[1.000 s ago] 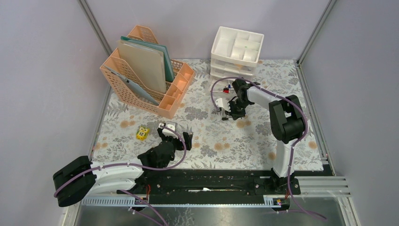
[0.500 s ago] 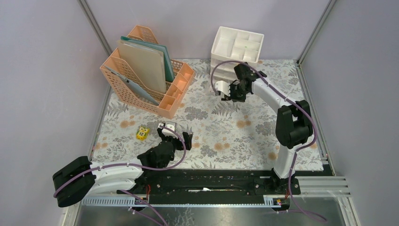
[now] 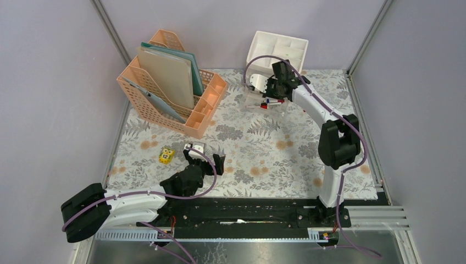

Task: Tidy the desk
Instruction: Place the stationery in the drawer.

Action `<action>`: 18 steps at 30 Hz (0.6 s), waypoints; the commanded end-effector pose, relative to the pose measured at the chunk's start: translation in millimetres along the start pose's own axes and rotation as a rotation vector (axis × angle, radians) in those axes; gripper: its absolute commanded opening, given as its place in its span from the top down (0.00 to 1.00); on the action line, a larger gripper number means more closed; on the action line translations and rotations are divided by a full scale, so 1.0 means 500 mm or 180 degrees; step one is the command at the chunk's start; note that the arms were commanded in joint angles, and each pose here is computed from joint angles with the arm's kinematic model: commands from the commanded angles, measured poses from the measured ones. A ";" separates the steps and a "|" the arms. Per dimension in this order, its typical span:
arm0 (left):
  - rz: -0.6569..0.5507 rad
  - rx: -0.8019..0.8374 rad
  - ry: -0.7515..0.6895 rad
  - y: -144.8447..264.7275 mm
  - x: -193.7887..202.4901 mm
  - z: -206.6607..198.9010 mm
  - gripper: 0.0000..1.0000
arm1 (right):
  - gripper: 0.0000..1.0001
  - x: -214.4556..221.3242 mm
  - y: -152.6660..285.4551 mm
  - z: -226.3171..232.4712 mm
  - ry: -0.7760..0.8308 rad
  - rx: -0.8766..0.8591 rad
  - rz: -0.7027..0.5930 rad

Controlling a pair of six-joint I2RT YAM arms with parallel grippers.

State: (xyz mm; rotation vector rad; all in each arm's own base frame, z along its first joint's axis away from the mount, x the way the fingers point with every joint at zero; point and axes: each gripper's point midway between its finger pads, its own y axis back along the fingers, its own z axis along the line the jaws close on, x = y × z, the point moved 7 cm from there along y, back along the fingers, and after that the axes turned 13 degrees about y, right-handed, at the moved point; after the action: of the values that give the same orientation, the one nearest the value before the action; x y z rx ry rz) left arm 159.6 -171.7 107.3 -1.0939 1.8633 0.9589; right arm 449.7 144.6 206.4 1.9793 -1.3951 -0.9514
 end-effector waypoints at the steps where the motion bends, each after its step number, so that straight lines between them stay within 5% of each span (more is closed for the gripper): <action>1: -0.0154 -0.0013 0.0080 0.000 -0.013 0.001 0.01 | 0.82 -0.003 -0.023 -0.039 -0.0141 0.0386 0.0152; 7: -0.0153 -0.0014 0.0078 0.000 -0.013 0.001 0.01 | 0.46 0.008 -0.037 -0.031 -0.0337 0.0484 0.0250; 18: -0.0158 -0.0008 0.0084 0.001 -0.014 0.001 0.01 | 0.18 -0.042 0.078 0.067 -0.0941 0.0129 -0.0592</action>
State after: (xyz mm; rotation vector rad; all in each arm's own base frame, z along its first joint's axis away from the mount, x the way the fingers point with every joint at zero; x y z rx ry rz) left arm 159.6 -171.2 107.7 -1.0983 1.8620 0.9574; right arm 429.9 142.1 172.2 1.9266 -1.5028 -1.1797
